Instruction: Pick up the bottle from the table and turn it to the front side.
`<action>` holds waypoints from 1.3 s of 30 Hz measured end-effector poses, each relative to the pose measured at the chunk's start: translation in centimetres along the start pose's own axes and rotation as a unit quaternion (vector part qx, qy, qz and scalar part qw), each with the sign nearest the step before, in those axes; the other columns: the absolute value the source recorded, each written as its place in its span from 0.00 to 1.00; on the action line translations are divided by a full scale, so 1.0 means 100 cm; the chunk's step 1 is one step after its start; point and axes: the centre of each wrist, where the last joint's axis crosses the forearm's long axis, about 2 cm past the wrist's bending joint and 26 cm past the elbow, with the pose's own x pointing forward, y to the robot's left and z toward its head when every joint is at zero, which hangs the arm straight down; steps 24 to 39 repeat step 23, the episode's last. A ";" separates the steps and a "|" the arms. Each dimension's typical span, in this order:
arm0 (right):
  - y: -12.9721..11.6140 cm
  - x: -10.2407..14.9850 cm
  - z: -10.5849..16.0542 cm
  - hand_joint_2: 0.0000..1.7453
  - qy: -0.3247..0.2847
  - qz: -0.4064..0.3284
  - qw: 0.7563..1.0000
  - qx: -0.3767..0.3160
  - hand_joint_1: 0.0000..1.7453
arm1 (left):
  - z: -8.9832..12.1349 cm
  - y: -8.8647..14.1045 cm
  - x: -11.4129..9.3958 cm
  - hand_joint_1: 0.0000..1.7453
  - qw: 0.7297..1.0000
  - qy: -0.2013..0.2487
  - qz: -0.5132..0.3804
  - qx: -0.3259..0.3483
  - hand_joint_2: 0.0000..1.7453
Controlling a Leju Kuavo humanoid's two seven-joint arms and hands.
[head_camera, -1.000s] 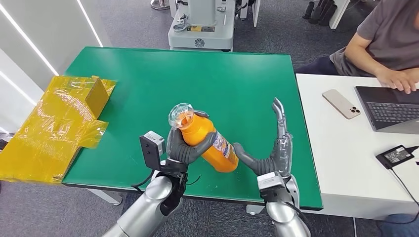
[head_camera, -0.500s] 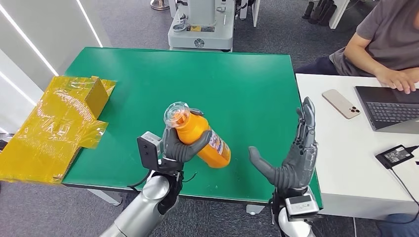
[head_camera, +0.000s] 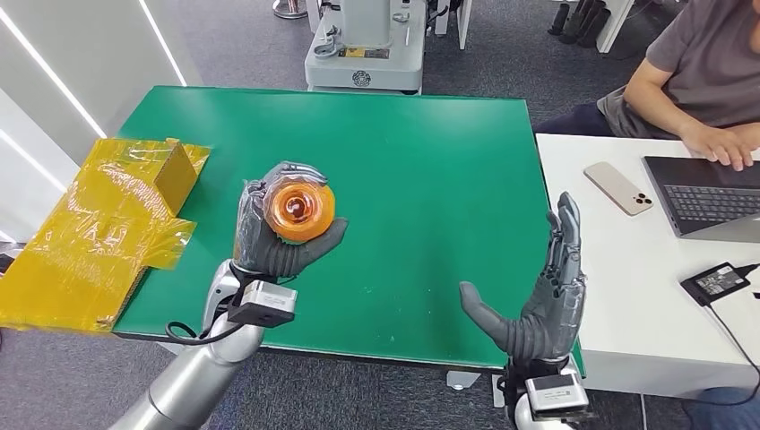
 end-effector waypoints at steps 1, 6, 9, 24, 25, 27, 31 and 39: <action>0.000 0.000 0.000 1.00 0.001 -0.002 1.000 0.004 0.00 | -0.001 0.007 -0.005 1.00 0.998 -0.010 -0.058 -0.004 1.00; -0.002 -0.001 0.001 1.00 0.002 -0.006 1.000 0.016 0.00 | 0.003 0.032 -0.027 1.00 0.913 -0.121 -0.384 -0.070 1.00; -0.002 -0.001 0.002 1.00 0.002 -0.001 1.000 0.016 0.00 | 0.012 0.033 -0.037 1.00 0.906 -0.111 -0.395 -0.108 1.00; -0.003 0.009 0.013 1.00 0.009 0.003 1.000 0.018 0.00 | 0.053 0.041 -0.086 1.00 0.878 -0.009 -0.412 -0.242 1.00; -0.003 0.009 0.013 1.00 0.009 0.003 1.000 0.018 0.00 | 0.053 0.041 -0.086 1.00 0.878 -0.009 -0.412 -0.242 1.00; -0.003 0.009 0.013 1.00 0.009 0.003 1.000 0.018 0.00 | 0.053 0.041 -0.086 1.00 0.878 -0.009 -0.412 -0.242 1.00; -0.003 0.009 0.013 1.00 0.009 0.003 1.000 0.018 0.00 | 0.053 0.041 -0.086 1.00 0.878 -0.009 -0.412 -0.242 1.00; -0.003 0.009 0.013 1.00 0.009 0.003 1.000 0.018 0.00 | 0.053 0.041 -0.086 1.00 0.878 -0.009 -0.412 -0.242 1.00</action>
